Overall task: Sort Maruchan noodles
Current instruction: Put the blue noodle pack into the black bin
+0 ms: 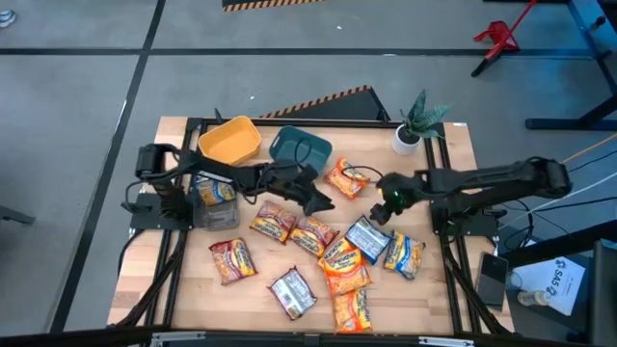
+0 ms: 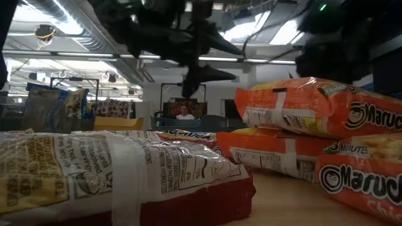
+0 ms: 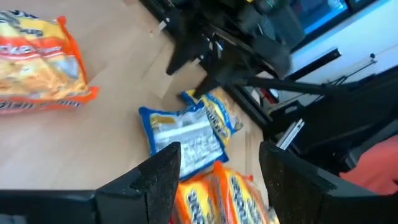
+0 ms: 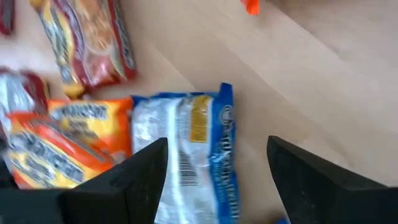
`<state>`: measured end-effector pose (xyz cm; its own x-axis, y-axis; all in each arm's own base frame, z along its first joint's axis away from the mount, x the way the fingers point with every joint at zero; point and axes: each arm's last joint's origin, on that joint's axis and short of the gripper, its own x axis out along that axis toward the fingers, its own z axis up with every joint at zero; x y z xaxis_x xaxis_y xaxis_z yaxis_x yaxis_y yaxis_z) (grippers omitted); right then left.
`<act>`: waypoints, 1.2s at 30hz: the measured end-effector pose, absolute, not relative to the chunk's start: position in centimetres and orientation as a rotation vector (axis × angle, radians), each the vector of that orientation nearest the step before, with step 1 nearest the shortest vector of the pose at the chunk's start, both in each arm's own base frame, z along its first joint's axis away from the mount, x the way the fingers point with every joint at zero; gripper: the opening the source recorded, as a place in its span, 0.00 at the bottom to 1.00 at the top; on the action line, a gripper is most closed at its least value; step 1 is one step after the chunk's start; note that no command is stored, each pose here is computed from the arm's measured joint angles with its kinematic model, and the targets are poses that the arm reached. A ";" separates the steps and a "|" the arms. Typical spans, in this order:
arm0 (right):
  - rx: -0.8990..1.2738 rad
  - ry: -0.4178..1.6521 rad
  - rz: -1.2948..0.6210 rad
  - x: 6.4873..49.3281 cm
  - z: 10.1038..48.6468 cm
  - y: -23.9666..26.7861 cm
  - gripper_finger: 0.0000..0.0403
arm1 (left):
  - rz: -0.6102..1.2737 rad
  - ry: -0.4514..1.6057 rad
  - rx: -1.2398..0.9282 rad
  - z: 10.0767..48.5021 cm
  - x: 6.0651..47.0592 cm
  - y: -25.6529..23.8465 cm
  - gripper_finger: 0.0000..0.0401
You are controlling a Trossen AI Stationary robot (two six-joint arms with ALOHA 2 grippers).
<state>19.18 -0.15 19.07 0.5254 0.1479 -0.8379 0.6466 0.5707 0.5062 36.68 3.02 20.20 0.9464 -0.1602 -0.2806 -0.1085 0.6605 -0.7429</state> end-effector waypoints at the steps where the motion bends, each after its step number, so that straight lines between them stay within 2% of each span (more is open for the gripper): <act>1: 0.973 0.978 -0.405 19.1 19.2 0.6 0.64 | -0.033 0.336 -0.857 20.2 37.2 3.1 0.53; 7: 1.177 0.850 -0.607 18.2 19.4 5.6 0.64 | -0.082 0.323 -0.860 21.3 41.0 3.0 0.53; 16: 1.361 0.613 -0.808 15.5 18.6 10.3 0.64 | 0.038 0.580 -0.777 19.3 44.6 1.9 0.53; 24: 1.405 0.608 -0.839 16.8 16.1 12.5 0.64 | 0.097 0.671 -0.806 16.1 45.8 1.5 0.53; 36: 1.451 0.601 -0.833 18.4 14.4 13.5 0.64 | 0.145 0.722 -0.767 15.0 45.7 1.6 0.53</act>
